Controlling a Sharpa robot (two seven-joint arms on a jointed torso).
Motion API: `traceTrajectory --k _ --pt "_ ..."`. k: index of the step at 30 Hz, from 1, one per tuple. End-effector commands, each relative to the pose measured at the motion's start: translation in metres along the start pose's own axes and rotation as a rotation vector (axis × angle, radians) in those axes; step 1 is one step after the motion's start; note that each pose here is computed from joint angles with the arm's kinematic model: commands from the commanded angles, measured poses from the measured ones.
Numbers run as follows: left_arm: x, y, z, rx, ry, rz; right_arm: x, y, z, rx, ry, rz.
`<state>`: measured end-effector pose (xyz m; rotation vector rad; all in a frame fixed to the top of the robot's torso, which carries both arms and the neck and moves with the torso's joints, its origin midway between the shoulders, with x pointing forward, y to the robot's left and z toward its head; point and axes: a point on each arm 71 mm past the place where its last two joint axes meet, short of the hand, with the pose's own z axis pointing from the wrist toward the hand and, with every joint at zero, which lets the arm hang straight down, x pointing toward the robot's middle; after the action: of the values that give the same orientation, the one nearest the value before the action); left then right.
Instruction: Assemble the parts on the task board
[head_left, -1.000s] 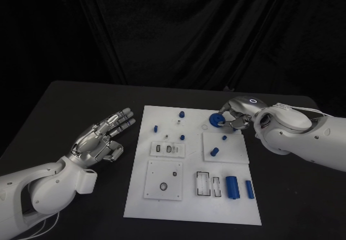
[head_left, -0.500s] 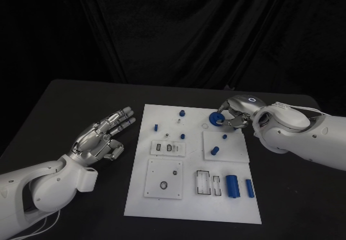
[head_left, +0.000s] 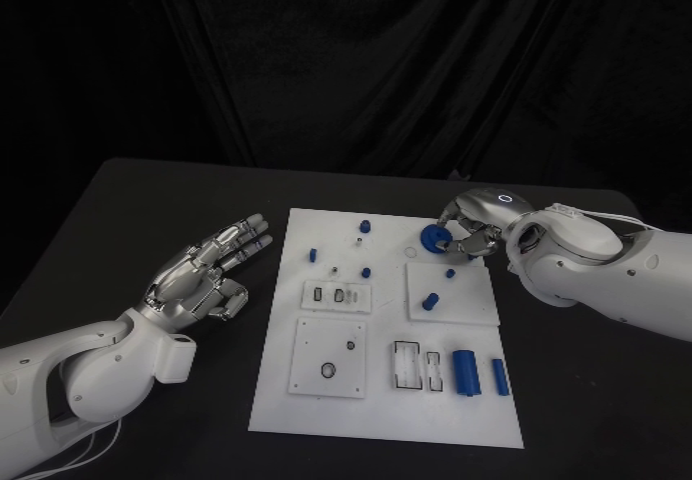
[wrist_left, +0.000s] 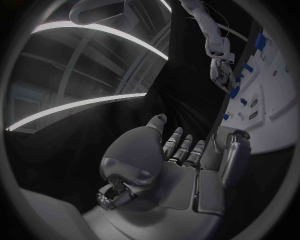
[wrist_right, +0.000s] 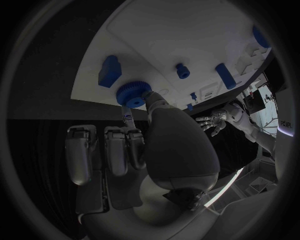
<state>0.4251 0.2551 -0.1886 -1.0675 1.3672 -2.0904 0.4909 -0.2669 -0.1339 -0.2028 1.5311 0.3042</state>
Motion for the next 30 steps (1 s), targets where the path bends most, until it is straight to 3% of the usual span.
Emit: traceTrajectory --k 1,9,15,22,30 --pt "0.0013 -0.0100 -0.0003 0.131 0.013 -0.012 0.001 0.002 -0.004 -0.015 -0.013 0.005" --pt "0.0016 -0.0102 -0.0011 0.129 0.010 -0.011 -0.014 0.025 -0.007 -0.080 -0.059 0.030" --pt "0.0023 -0.0099 -0.0008 0.128 0.010 -0.014 -0.024 0.059 -0.002 -0.170 -0.073 0.043" --pt "0.0027 -0.0091 0.0004 0.127 0.014 -0.019 -0.020 0.094 0.016 -0.270 -0.072 0.043" --pt "0.0029 -0.0084 0.0015 0.125 0.017 -0.021 -0.012 0.108 0.031 -0.295 -0.052 0.031"
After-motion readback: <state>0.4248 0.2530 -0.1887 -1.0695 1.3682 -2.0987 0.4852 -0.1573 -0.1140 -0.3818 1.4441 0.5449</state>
